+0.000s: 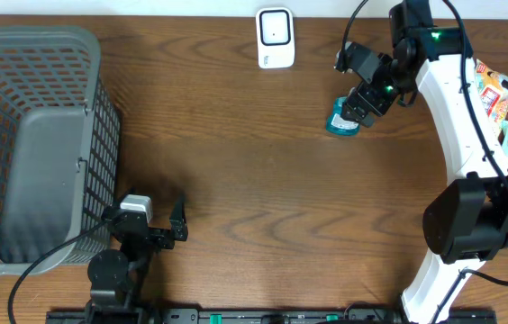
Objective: Scan the item barcode
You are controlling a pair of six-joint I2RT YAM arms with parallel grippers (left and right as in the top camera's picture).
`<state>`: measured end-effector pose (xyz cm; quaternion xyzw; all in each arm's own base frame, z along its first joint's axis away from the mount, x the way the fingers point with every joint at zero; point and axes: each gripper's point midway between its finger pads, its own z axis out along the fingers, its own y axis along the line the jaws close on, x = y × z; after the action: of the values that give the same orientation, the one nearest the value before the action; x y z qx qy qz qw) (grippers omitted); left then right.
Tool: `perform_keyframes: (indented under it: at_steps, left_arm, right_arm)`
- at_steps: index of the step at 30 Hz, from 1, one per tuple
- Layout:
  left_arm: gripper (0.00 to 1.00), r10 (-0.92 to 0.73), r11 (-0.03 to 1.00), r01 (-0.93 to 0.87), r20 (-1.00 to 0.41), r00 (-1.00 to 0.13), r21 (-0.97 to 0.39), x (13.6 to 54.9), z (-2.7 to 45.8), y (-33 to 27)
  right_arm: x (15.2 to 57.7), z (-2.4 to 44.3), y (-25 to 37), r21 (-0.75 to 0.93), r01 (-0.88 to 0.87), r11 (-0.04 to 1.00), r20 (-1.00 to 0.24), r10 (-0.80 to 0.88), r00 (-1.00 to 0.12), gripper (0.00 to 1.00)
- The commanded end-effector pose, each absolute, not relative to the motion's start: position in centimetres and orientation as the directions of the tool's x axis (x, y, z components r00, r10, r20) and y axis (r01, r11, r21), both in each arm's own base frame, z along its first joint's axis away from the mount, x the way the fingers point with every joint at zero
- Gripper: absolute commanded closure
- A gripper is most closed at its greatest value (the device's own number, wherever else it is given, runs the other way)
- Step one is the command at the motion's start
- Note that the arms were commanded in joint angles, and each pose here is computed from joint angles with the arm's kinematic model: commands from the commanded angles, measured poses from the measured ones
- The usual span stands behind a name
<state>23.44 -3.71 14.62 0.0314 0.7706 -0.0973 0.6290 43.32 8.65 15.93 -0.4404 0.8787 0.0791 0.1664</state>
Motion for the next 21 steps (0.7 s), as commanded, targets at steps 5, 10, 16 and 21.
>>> perform_keyframes:
  at_steps: [5, 10, 16, 21]
  left_arm:
    - [0.02, -0.060, 0.978, 0.179, -0.969, -0.239, -0.104, 23.3, 13.4, -3.8]
    - [0.02, -0.060, 0.978, 0.179, -0.969, -0.239, -0.104, 23.3, 13.4, -3.8]
    - [0.02, -0.060, 0.978, 0.179, -0.969, -0.239, -0.104, 23.3, 13.4, -3.8]
    - [0.02, -0.060, 0.978, 0.179, -0.969, -0.239, -0.104, 23.3, 13.4, -3.8]
  right_arm:
    - [43.6, 12.2, 8.6, 0.047, -0.807, 0.589, -0.313, -0.758, -0.572, 0.02]
    - [43.9, 8.8, 8.4, 0.090, -0.801, 0.592, -0.261, -0.762, -0.593, 0.08]
    - [44.0, 6.9, 8.4, 0.114, -0.798, 0.592, -0.235, -0.764, -0.601, 0.28]
    - [44.4, 7.1, 8.4, 0.110, -0.781, 0.615, -0.242, -0.745, -0.621, 0.56]
